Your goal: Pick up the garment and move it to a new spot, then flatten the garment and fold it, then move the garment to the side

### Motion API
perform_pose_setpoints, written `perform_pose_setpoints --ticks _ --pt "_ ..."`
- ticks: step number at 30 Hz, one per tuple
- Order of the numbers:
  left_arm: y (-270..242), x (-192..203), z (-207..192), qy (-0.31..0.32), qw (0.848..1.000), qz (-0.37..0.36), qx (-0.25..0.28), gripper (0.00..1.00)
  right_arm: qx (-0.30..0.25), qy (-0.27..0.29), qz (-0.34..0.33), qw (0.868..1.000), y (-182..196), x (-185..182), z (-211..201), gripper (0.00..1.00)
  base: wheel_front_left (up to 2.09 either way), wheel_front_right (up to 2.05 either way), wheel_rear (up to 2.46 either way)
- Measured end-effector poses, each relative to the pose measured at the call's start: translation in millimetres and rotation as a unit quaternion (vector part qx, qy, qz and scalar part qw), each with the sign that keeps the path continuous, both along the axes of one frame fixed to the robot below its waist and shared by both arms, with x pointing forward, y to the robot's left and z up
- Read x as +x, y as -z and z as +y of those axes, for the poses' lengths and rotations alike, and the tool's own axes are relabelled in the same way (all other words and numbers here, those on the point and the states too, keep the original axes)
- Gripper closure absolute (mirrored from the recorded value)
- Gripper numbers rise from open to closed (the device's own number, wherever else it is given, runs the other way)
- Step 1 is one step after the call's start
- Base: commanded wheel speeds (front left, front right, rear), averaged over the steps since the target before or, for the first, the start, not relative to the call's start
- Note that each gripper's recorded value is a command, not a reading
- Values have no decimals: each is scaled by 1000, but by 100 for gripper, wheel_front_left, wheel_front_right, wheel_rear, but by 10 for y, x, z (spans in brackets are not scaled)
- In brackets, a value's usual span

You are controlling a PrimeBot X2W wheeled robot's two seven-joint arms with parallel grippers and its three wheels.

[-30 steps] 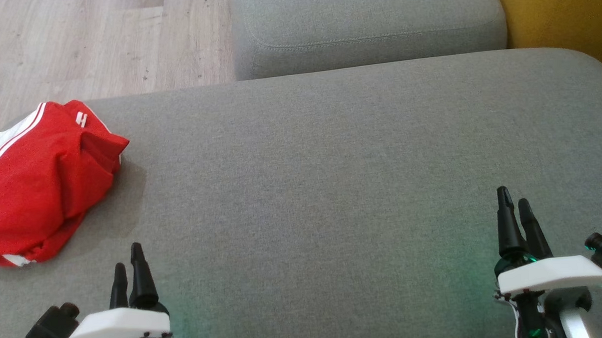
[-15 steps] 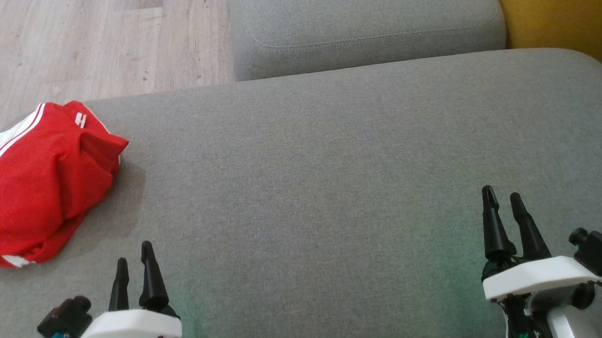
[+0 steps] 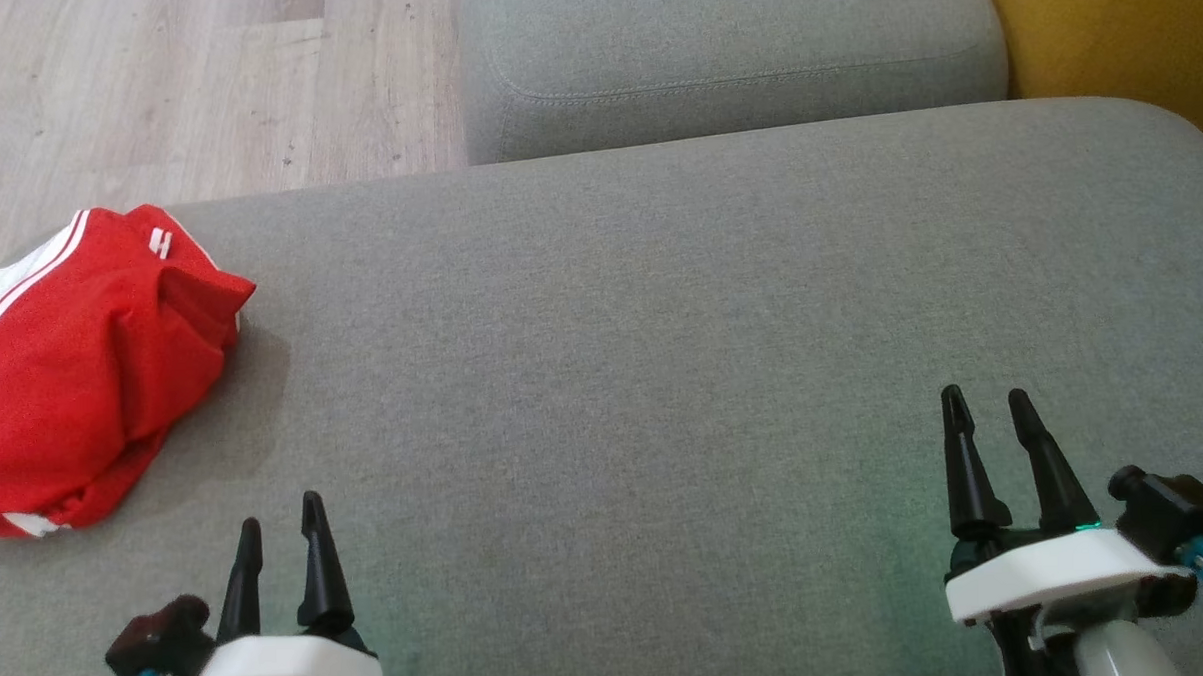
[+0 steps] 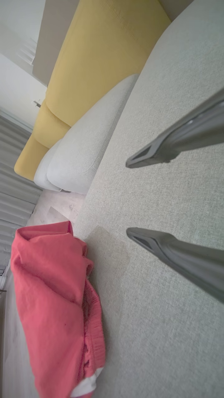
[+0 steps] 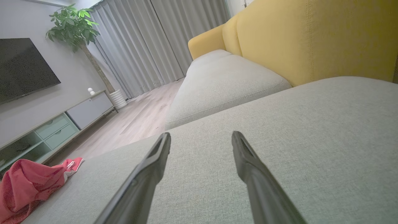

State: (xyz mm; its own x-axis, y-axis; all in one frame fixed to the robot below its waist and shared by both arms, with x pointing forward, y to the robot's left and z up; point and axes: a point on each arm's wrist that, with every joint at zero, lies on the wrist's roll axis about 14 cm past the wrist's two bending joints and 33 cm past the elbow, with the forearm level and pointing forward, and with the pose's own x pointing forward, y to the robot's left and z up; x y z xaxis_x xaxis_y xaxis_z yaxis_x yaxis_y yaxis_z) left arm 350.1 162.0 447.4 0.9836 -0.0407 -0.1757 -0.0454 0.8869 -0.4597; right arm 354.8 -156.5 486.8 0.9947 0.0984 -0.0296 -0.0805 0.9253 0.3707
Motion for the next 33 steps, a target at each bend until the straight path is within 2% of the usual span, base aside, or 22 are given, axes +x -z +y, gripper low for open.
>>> perform_pose_setpoints --ticks 16,22,33 --pt "-4 -49 7 18 995 -17 100 0 -87 -16 -20 996 -11 -34 55 0 0 0 0" --pt "-31 -53 1 28 990 -29 138 0 -97 -16 -26 995 -11 -49 57 0 0 0 0" --pt "-74 -68 -5 40 978 -48 197 0 -157 -36 -40 986 -4 -70 137 0 0 0 0"
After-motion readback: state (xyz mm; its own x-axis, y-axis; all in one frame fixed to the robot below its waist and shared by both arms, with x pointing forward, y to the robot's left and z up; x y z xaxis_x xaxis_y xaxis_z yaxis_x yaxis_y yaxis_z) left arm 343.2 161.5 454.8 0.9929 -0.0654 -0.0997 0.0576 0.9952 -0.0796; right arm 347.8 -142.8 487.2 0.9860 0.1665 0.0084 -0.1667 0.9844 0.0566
